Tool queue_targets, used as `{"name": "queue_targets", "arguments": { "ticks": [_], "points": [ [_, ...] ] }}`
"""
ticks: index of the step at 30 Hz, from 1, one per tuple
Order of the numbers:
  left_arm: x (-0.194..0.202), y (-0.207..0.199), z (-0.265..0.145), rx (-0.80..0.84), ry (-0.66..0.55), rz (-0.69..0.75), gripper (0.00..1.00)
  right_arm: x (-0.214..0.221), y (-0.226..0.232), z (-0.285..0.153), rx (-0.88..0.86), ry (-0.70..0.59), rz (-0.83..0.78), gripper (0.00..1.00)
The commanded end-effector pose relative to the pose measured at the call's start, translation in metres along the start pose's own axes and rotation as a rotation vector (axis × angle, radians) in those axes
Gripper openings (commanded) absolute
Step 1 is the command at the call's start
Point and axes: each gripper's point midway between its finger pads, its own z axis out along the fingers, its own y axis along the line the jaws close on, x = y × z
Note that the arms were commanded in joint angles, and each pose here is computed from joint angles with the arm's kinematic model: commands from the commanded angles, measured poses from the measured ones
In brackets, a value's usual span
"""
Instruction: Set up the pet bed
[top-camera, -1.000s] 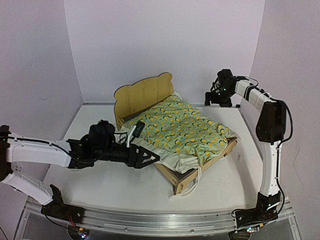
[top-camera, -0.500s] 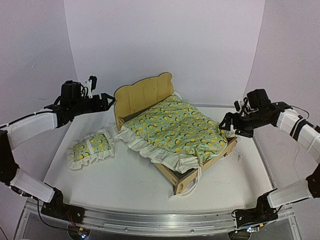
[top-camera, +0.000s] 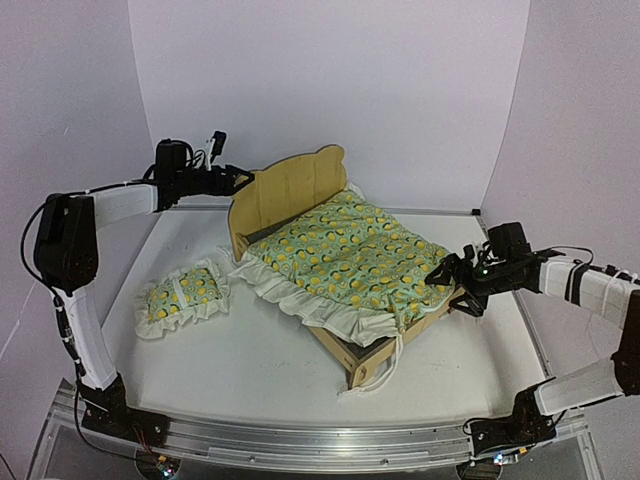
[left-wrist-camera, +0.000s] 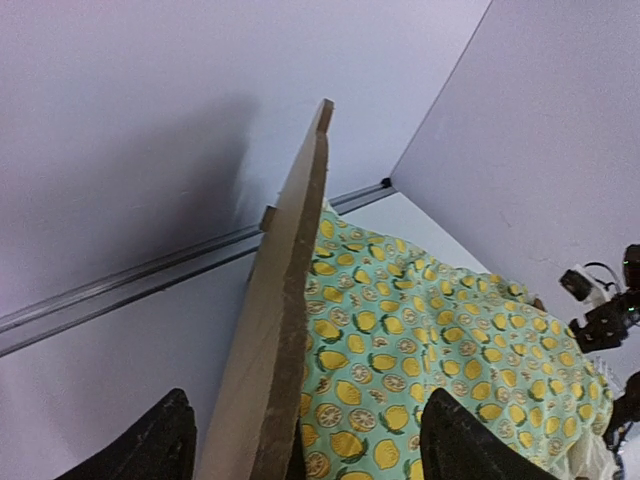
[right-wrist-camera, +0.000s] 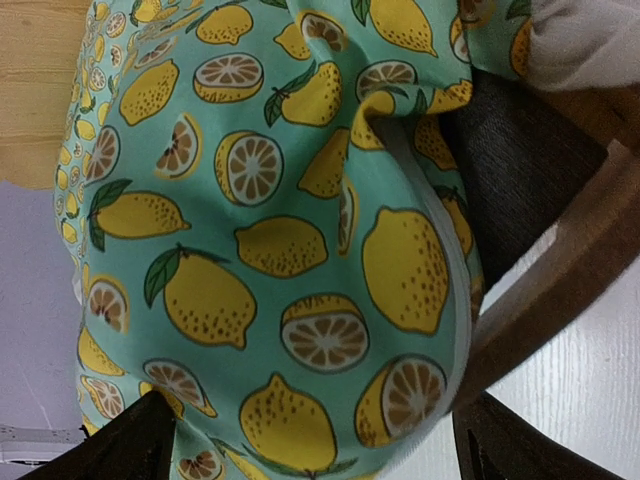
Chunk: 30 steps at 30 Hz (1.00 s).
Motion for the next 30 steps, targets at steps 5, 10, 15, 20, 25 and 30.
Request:
{"name": "queue_targets", "arguments": {
  "ticks": [5,10,15,20,25,30],
  "points": [
    [0.019,-0.068,0.008,0.176,0.034,0.001,0.68,-0.057,0.020,0.008,-0.044,-0.137,-0.032,0.98],
    [0.051,-0.124,0.008,0.180,0.078,-0.029,0.65,-0.101,0.002,0.015,0.015,-0.175,-0.042,0.98],
    [0.080,-0.146,-0.007,0.154,0.123,-0.153,0.64,-0.158,-0.038,0.003,0.110,-0.244,-0.049,0.98],
    [0.106,-0.184,-0.031,0.196,0.159,-0.191,0.66,-0.188,-0.074,-0.002,0.356,-0.205,-0.139,0.98],
    [0.101,-0.184,-0.068,0.085,0.118,-0.162,0.73,-0.227,-0.080,-0.050,0.629,-0.246,-0.225,0.98],
    [0.074,-0.157,-0.116,-0.206,0.054,-0.056,0.80,-0.244,-0.035,-0.137,0.800,-0.438,-0.294,0.98]
  ]
}}
